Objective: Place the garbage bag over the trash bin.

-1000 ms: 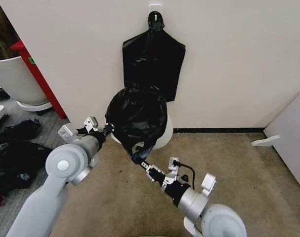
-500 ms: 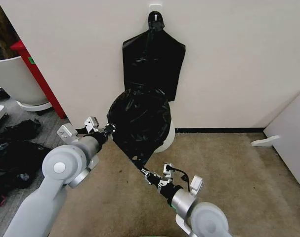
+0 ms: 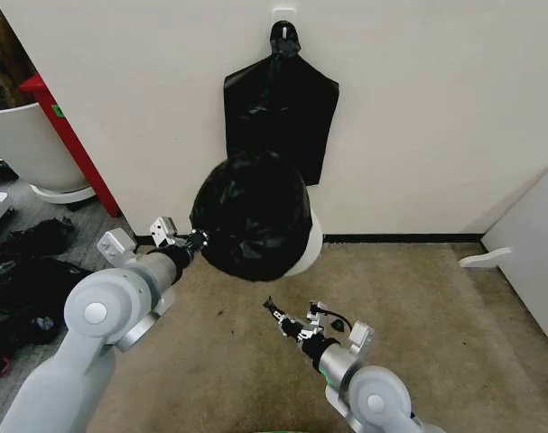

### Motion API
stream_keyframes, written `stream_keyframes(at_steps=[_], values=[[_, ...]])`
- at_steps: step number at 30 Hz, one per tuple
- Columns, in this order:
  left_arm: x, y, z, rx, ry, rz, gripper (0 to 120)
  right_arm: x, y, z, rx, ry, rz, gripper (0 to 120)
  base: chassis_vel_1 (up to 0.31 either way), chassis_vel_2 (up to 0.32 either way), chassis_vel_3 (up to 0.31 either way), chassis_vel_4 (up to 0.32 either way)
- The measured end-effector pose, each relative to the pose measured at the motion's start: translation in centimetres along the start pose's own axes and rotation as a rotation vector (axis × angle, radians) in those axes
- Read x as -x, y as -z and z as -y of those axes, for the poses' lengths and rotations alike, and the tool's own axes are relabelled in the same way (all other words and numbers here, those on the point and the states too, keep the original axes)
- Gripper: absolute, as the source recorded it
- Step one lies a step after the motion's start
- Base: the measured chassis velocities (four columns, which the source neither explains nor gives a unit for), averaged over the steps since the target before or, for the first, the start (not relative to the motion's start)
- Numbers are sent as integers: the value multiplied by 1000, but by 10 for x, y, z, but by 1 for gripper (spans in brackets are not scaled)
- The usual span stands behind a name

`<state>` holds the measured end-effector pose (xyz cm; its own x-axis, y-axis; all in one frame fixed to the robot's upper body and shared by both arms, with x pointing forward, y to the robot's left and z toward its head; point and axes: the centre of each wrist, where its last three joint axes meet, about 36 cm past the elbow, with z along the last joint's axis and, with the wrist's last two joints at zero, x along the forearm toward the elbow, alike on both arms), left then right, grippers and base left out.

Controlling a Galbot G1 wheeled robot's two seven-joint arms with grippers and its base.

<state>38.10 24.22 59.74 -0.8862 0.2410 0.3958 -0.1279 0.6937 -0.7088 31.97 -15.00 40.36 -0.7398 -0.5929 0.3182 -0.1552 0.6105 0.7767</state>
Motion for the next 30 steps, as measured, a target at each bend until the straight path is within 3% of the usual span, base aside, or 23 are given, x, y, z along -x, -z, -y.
stream_keyframes(at_steps=[5,10,14,18,26,30], values=[[2,-3,-5,33,5,26,1,-15,3,-12,-66,-21,-3,3,0,0,0,0],[9,-7,-16,155,38,114,1,-54,12,-35,-265,-103,39,23,0,0,0,0],[13,-11,-23,233,67,133,1,-73,25,-52,-424,-127,127,36,0,0,0,0],[18,-15,-33,281,111,110,1,-95,50,-79,-559,-147,198,52,0,0,0,0],[20,-39,-47,332,136,58,1,-110,97,-99,-705,-93,236,79,0,0,0,0],[17,-57,-48,397,114,59,1,-107,119,-114,-760,-6,206,65,0,0,0,0]])
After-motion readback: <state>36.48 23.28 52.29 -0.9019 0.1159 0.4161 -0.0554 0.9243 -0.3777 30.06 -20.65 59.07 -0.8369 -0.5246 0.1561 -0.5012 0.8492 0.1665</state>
